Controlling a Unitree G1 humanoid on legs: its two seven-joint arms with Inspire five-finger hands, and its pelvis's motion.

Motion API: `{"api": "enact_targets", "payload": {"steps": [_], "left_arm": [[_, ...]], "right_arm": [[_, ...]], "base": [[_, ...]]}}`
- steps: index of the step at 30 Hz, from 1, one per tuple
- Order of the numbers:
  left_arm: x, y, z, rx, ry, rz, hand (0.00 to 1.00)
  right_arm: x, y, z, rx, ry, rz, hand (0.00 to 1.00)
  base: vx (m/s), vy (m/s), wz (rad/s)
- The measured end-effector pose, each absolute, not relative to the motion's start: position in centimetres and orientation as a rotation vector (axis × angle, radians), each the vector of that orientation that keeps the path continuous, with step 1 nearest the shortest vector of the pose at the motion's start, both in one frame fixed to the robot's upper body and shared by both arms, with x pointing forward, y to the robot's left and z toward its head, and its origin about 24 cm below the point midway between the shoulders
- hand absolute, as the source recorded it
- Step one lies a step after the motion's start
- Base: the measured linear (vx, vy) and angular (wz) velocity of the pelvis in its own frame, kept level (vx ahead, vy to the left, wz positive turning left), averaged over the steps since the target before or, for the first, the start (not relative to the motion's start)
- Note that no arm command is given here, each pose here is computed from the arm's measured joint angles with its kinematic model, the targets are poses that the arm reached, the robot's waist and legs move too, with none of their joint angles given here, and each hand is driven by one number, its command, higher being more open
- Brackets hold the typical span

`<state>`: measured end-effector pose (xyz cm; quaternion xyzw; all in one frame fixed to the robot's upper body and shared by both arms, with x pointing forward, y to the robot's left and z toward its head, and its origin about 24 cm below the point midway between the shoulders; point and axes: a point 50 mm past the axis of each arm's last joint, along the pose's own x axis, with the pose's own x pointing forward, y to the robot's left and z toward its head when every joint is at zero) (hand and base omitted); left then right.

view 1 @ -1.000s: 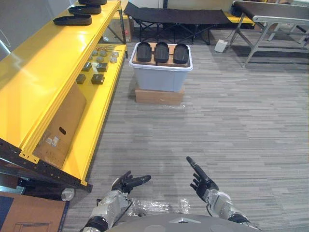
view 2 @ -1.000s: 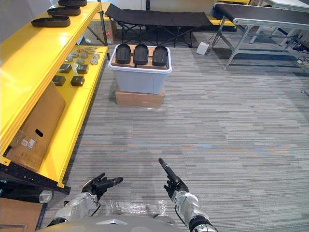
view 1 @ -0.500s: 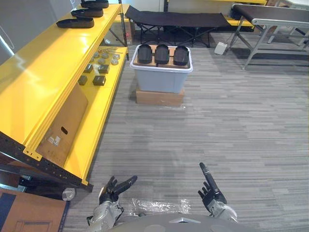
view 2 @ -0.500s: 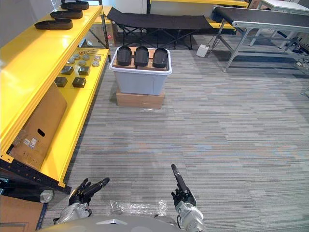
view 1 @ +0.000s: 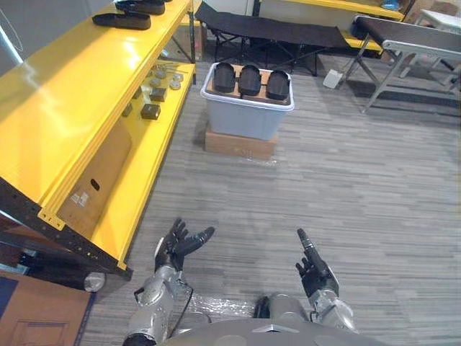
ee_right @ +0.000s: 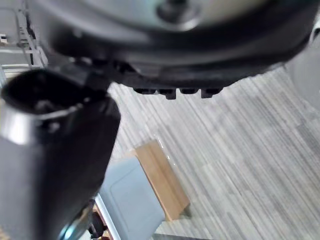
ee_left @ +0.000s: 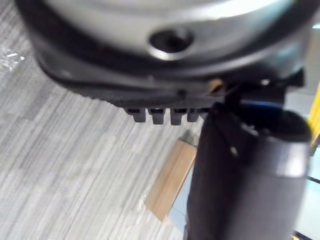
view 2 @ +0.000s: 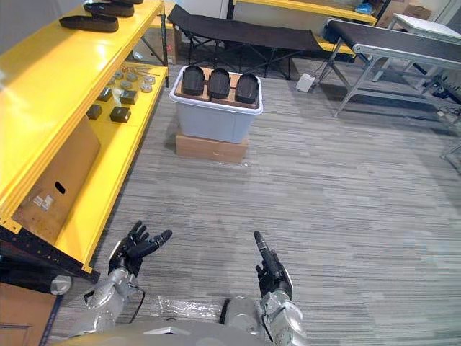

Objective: Walk over and take three plastic housings, then place them on the shelf

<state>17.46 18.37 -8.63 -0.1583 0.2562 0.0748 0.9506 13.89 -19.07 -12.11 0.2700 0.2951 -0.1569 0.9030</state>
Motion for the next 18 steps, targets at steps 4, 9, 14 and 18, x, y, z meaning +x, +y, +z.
{"api": "enact_targets", "payload": {"steps": [4,9,14,18], "left_arm": [[17.6,18.3,-8.3,-0.318,0.505,0.139,1.00],[17.0,16.5,-8.5,-0.393,0.524,0.134,1.00],[15.9,15.6,-9.0,-0.520,0.557,0.196,1.00],[16.4,16.1,-8.2,-0.529,0.509,0.210,1.00]], "right_arm": [[13.9,-18.9,-11.9,0.556,0.599,-0.303,1.00],[13.9,-20.0,-11.5,0.451,0.613,-0.234,1.00],[15.3,-20.0,-10.5,0.413,0.570,-0.157,1.00],[17.8,-18.6,-9.2,0.396,0.512,-0.080,1.00]], "base": [[0.28,-0.163,-0.08],[0.38,-0.258,-0.12],[0.42,-0.176,-0.31],[0.44,-0.018,-0.50]]}}
